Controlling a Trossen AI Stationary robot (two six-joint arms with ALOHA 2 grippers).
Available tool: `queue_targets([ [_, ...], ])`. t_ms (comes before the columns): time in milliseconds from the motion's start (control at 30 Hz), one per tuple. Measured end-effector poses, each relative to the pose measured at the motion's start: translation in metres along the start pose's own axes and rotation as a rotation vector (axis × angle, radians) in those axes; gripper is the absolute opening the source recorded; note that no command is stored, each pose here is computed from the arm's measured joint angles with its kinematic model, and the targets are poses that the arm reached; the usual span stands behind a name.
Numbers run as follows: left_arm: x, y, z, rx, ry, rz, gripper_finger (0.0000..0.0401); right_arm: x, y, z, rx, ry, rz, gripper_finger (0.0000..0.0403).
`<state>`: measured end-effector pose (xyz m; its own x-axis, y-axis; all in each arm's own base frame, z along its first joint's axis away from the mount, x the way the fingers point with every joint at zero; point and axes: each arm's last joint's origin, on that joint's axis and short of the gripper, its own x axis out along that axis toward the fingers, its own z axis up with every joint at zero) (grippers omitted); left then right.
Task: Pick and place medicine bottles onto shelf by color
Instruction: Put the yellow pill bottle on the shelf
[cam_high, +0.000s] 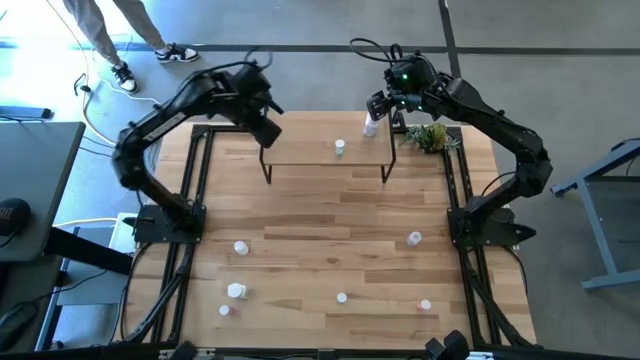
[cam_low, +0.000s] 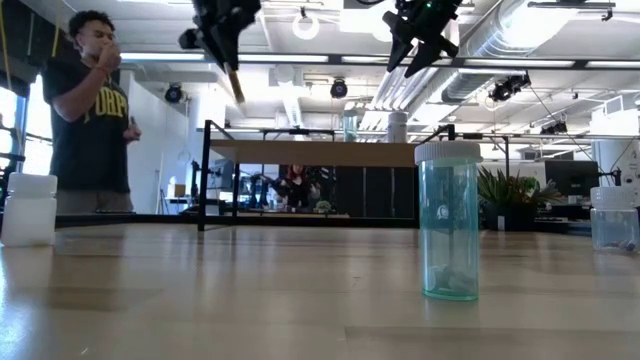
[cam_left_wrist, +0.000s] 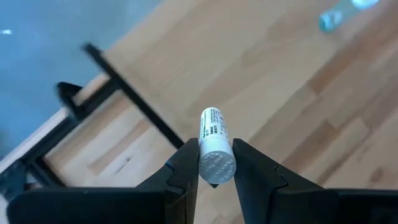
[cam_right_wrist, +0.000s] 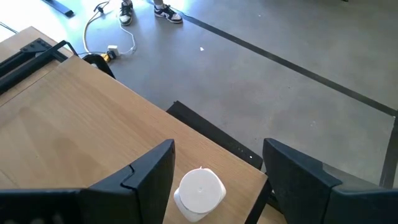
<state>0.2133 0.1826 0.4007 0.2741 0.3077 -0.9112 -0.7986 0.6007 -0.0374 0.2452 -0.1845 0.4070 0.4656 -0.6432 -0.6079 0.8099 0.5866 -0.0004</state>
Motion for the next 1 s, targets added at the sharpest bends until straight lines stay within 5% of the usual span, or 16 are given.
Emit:
queue_targets([
  [533, 0.048, -0.015, 0.024, 0.180, 0.206, -0.083, 0.0074, 0.000, 0.000, 0.000, 0.000, 0.000, 0.000, 0.0236],
  [1000, 0.057, -0.020, 0.021, 0.226, 0.275, 0.034, 0.0074, 0.000, 0.000, 0.000, 0.008, 0.000, 0.000, 0.0236],
])
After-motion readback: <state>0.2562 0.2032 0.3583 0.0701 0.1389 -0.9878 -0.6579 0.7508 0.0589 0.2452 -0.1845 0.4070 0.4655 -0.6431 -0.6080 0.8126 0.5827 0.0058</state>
